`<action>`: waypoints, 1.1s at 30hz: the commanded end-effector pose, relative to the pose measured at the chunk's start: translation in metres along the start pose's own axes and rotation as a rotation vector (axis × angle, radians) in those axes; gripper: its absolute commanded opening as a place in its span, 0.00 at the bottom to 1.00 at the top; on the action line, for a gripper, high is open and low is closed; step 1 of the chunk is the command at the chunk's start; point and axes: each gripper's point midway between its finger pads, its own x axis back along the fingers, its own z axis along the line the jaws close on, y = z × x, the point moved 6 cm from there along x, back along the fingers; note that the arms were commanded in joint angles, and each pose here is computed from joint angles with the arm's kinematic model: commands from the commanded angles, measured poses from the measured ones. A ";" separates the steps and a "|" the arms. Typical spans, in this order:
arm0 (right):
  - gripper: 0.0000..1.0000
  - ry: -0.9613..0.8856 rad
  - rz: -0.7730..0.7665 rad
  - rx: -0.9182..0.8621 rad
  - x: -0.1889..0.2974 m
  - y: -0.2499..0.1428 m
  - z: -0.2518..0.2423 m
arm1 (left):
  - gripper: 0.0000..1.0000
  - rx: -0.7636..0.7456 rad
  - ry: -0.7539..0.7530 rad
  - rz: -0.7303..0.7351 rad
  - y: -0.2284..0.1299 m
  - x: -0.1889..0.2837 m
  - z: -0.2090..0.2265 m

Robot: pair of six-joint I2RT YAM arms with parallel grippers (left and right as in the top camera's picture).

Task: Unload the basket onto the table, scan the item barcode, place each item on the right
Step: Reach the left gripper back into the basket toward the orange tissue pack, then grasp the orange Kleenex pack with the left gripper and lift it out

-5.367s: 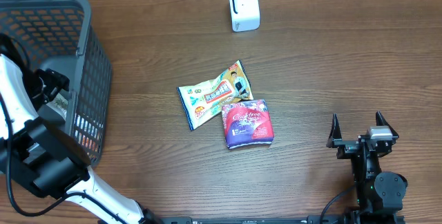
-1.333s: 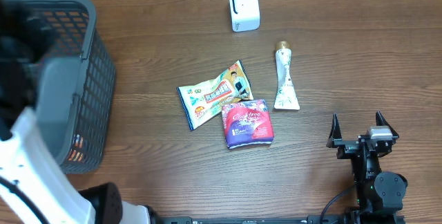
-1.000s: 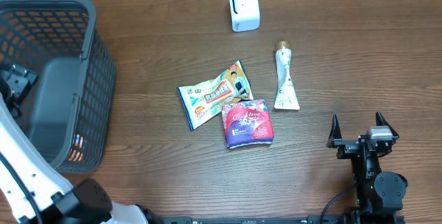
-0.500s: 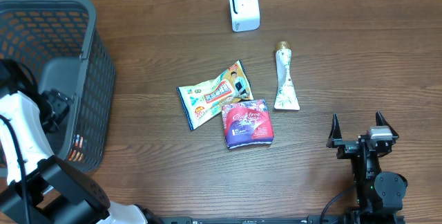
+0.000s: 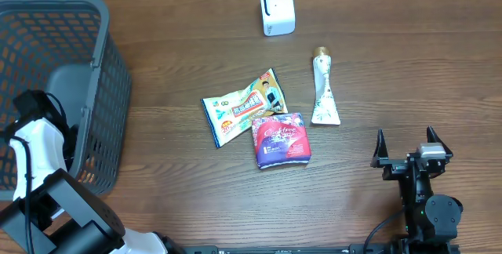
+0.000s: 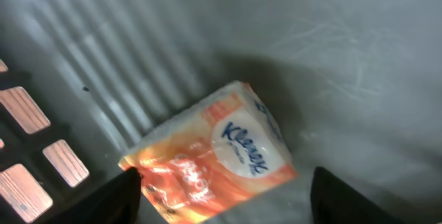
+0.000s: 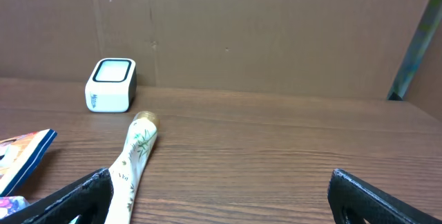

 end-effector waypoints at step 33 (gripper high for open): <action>1.00 -0.002 -0.003 0.001 0.000 -0.002 0.000 | 0.04 0.041 -0.362 -0.366 0.082 0.169 -0.017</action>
